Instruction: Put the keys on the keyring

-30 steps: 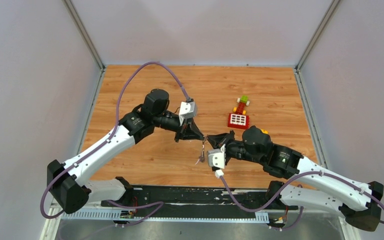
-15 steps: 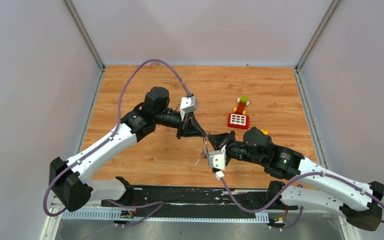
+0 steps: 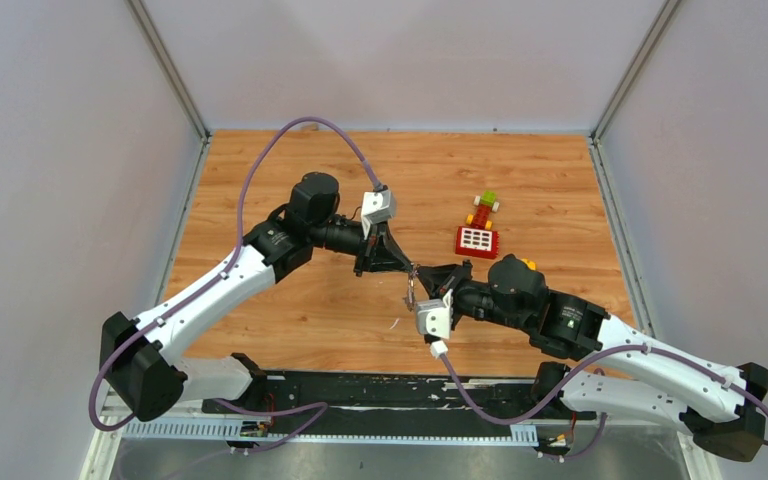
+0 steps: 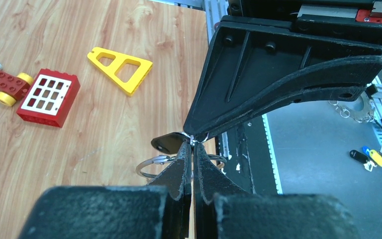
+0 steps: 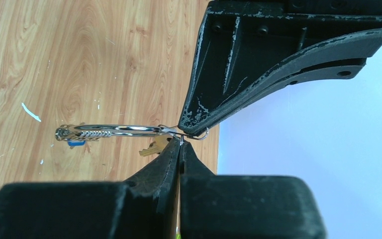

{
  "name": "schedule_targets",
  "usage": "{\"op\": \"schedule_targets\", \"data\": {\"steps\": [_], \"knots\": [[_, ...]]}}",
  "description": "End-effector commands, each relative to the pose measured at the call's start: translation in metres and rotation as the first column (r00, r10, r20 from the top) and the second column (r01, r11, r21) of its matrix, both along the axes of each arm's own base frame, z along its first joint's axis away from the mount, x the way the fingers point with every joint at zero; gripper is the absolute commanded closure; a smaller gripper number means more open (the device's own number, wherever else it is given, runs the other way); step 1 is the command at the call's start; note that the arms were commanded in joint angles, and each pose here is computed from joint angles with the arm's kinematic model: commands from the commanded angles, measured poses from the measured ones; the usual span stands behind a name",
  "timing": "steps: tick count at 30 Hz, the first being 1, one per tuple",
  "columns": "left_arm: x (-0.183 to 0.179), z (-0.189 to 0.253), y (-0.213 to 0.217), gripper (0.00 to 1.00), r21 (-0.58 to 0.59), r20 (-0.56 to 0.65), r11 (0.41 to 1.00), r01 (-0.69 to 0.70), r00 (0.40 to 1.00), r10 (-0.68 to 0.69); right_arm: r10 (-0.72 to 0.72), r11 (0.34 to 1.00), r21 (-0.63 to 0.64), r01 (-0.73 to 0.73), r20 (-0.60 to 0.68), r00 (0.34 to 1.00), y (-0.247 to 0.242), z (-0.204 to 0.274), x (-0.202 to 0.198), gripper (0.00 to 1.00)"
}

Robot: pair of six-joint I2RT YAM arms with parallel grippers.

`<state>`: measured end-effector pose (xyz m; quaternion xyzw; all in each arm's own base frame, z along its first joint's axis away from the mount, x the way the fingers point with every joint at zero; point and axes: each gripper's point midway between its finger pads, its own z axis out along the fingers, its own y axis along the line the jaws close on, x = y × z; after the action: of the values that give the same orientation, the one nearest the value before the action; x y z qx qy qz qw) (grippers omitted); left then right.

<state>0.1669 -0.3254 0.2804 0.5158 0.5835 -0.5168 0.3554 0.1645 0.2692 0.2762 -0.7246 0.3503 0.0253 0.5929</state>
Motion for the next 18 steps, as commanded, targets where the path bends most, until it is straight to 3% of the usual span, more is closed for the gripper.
{"op": "schedule_targets", "data": {"steps": [1, 18], "knots": [[0.0011, 0.0178, -0.003, 1.0, -0.05, 0.035, 0.999, 0.018, 0.999, -0.016, -0.035, 0.997, 0.064, 0.032, 0.043, 0.998, 0.0003, 0.0195, 0.0056, 1.0], [0.0009, 0.0164, -0.0044, 1.0, -0.049, 0.005, 0.999, 0.017, 1.0, -0.017, -0.026, 0.998, 0.067, 0.023, 0.037, 0.999, 0.0033, 0.0182, 0.0037, 1.0]]}}
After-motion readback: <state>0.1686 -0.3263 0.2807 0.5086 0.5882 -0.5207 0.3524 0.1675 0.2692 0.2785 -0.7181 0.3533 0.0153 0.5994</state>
